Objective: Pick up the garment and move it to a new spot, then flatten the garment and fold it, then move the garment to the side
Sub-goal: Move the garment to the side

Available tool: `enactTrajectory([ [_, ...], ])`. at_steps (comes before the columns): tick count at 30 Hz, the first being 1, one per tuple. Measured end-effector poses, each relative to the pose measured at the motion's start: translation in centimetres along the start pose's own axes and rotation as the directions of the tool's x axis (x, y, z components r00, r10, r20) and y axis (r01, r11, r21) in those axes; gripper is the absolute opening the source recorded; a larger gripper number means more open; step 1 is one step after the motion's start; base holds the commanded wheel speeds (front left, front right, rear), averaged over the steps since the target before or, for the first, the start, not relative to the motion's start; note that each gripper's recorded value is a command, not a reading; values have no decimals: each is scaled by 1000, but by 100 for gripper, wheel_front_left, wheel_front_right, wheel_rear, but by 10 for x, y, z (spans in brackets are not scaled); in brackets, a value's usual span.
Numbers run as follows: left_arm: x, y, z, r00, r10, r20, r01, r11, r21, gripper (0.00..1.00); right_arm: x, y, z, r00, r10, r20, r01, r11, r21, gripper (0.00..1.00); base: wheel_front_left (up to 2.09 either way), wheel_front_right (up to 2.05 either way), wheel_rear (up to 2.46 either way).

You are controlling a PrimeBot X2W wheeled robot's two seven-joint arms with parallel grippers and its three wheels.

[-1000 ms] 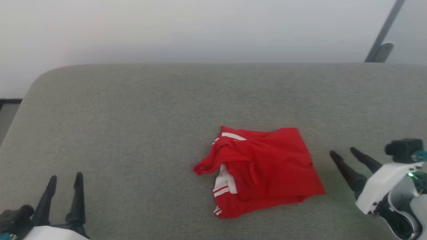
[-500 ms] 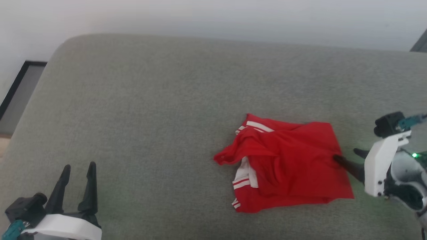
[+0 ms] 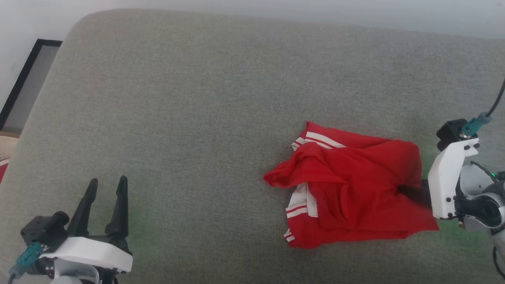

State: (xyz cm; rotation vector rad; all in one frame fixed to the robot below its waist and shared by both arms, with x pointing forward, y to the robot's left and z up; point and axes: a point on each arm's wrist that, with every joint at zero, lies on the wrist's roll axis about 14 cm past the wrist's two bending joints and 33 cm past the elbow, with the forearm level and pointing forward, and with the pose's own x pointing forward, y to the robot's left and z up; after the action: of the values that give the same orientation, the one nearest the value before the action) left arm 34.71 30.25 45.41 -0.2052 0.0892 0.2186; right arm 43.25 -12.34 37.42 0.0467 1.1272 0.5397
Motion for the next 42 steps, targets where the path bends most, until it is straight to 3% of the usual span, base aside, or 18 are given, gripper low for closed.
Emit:
enactTrajectory([
  [1,0,0,-1,1000,0,-4,0,1000,1,100,1,1,1,1000,0,-5,0,1000,-9,0,0,0,0],
  [6,5,-2,-1,1000,-5,-4,5,1000,2,100,2,14,7,999,29,21,-29,1000,-5,0,0,0,0],
  [13,19,-11,3,999,-41,8,41,999,13,100,-13,1,21,995,-8,100,7,1000,15,0,0,0,0],
  [26,65,-61,10,980,-197,38,195,980,40,100,-79,-81,51,932,-269,244,263,963,57,0,0,0,0],
  [34,98,-114,1,939,-342,29,340,939,56,100,-127,-138,59,842,-443,308,429,896,115,0,0,0,0],
  [42,128,-168,-13,874,-485,19,483,873,67,100,-176,-198,62,698,-608,379,585,789,188,0,0,0,0],
])
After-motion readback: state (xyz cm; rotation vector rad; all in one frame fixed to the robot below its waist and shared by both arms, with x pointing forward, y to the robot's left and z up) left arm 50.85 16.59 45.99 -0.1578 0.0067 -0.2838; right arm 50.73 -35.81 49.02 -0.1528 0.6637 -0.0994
